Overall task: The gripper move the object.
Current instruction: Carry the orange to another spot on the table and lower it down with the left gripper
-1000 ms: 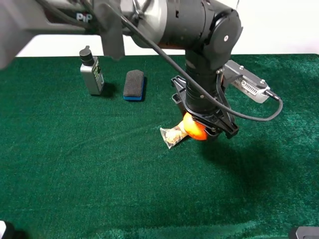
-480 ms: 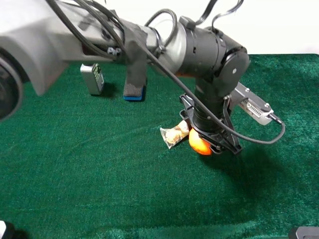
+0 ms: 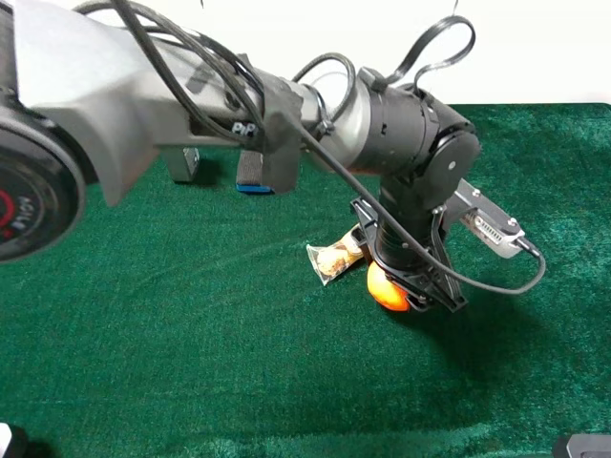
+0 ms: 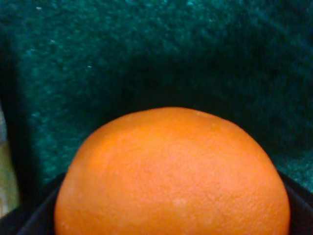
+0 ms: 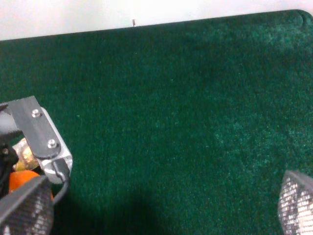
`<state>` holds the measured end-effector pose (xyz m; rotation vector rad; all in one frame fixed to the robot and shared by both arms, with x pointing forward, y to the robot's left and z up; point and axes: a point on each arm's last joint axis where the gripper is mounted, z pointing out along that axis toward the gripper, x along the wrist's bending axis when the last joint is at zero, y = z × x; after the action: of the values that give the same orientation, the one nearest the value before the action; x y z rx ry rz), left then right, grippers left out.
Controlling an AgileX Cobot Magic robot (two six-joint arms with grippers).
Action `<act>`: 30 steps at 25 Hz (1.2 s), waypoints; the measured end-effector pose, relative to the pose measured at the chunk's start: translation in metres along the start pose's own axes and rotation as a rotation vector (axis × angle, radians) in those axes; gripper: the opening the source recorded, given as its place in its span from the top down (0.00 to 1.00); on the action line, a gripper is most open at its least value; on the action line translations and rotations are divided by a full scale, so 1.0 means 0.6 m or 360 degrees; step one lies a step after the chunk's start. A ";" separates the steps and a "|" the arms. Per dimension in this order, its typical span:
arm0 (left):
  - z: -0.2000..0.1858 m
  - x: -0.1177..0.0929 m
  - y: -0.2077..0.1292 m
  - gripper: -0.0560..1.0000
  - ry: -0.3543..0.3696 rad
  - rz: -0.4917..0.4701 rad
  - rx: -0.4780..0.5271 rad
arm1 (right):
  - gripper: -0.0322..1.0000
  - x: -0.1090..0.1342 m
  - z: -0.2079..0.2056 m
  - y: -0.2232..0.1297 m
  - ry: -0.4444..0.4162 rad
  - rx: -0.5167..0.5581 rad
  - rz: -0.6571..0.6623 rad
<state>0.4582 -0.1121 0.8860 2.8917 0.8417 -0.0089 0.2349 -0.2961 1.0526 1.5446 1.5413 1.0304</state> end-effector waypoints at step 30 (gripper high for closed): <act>-0.011 -0.005 0.004 0.02 -0.0013 -0.0030 -0.0020 | 0.30 0.000 0.000 0.000 0.0000 0.0000 0.0000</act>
<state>0.4565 -0.1149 0.8932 2.8696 0.8646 -0.0174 0.2349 -0.2961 1.0526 1.5446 1.5413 1.0304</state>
